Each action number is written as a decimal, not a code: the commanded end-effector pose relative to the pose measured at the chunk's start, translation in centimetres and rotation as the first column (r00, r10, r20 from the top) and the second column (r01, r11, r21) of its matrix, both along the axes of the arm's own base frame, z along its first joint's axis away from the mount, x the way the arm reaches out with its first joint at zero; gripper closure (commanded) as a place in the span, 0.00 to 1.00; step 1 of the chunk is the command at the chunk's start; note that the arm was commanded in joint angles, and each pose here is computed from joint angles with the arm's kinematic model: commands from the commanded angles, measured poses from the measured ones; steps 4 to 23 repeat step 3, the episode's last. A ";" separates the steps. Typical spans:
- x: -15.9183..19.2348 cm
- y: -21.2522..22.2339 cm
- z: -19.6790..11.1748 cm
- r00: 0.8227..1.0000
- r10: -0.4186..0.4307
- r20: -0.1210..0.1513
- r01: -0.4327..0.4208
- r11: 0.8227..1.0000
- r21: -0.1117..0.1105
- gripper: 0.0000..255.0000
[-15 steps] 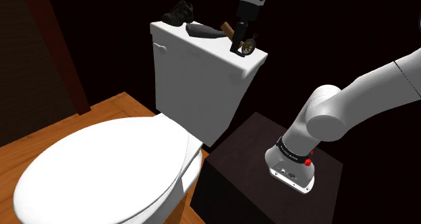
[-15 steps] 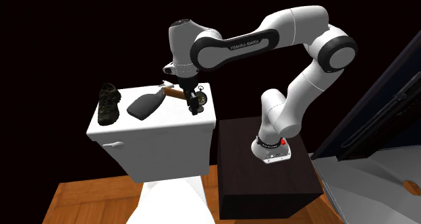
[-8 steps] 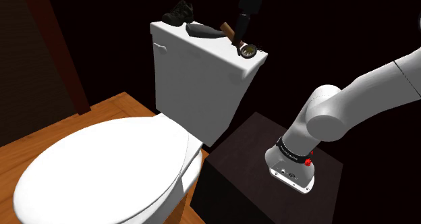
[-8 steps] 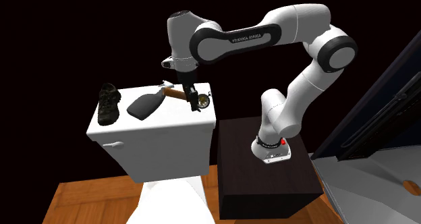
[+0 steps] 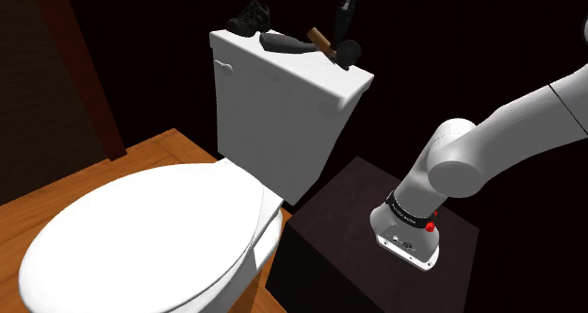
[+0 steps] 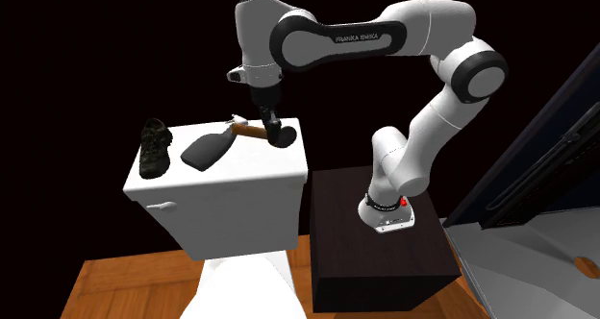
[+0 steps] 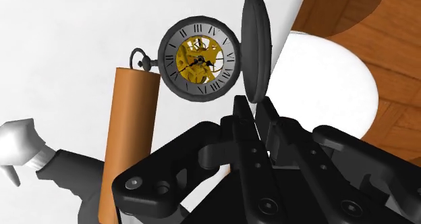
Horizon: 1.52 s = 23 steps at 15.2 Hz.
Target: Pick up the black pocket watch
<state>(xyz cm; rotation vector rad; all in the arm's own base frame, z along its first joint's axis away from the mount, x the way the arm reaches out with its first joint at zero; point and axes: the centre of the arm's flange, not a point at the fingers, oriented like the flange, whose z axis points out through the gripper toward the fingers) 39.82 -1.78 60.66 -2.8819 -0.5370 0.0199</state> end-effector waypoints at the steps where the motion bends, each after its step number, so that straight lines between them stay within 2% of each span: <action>1: 0.0 0.1 1.0 1.000 0.000 0.000 0.000 1.000 0.000 1.00; 23: 0.0 0.1 1.1 1.000 0.000 0.000 0.000 1.000 0.000 1.00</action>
